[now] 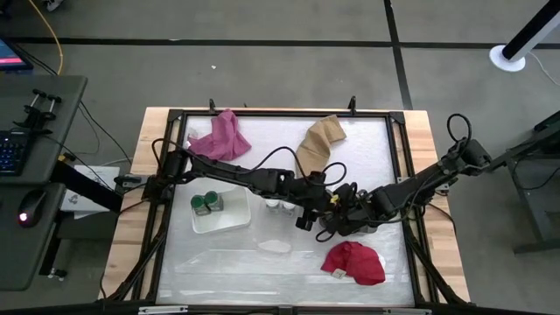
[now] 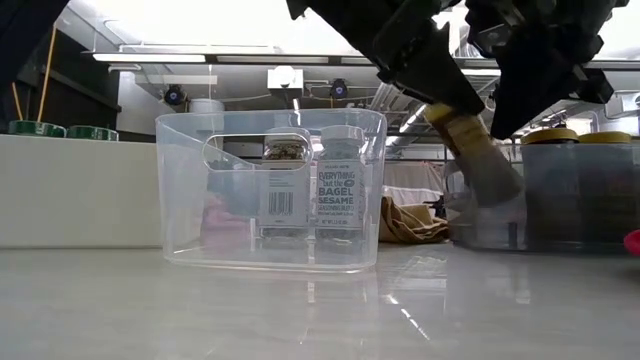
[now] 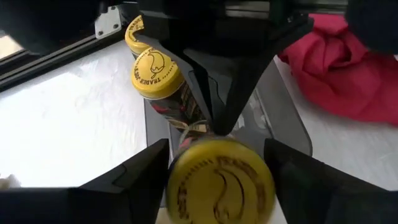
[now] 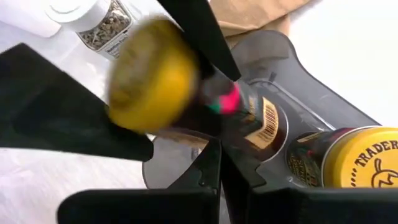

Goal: Sort spices by type
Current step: Put the yellow seasoning bottle into the black bin, then adjust the white bin

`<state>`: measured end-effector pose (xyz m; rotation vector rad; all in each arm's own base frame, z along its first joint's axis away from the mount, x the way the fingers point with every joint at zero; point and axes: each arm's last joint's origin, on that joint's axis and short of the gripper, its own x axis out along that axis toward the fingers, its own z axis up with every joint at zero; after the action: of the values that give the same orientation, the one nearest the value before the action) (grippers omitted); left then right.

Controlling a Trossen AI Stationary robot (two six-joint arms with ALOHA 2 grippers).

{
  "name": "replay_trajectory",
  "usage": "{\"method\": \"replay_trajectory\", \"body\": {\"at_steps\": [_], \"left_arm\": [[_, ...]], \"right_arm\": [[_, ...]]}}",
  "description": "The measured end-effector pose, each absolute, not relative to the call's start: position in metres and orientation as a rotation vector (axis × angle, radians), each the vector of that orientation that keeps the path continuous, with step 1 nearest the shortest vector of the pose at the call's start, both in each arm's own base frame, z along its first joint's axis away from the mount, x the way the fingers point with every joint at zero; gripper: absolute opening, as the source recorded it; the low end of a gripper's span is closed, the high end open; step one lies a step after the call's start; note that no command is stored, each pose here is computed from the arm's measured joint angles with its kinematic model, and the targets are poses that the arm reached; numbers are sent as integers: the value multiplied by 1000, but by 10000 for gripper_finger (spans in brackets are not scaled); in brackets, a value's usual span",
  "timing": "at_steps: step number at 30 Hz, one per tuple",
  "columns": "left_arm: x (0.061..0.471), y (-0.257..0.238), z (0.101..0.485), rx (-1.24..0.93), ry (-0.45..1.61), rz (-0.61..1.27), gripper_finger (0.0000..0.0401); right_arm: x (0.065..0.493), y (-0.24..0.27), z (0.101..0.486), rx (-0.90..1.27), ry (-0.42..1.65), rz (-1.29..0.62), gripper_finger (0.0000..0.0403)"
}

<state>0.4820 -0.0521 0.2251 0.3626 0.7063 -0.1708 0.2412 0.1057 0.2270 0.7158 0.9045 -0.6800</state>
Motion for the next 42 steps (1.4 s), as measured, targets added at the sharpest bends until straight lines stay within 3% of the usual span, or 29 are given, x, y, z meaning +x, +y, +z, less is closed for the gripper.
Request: {"method": "replay_trajectory", "body": {"at_steps": [9, 27, 36, 42], "left_arm": [[482, -52, 225, 363, 708, -171, 293], [458, -43, 257, 433, 781, -149, 296], [417, -7, 301, 215, 879, -91, 296], [363, -1, 318, 24, 836, -78, 296]], "right_arm": [[241, 106, 227, 715, 903, -681, 0], [234, 113, 233, 710, 982, -576, 0], [225, 111, 249, 731, 977, -488, 0], [223, 108, 257, 723, 934, -458, 0]]}}
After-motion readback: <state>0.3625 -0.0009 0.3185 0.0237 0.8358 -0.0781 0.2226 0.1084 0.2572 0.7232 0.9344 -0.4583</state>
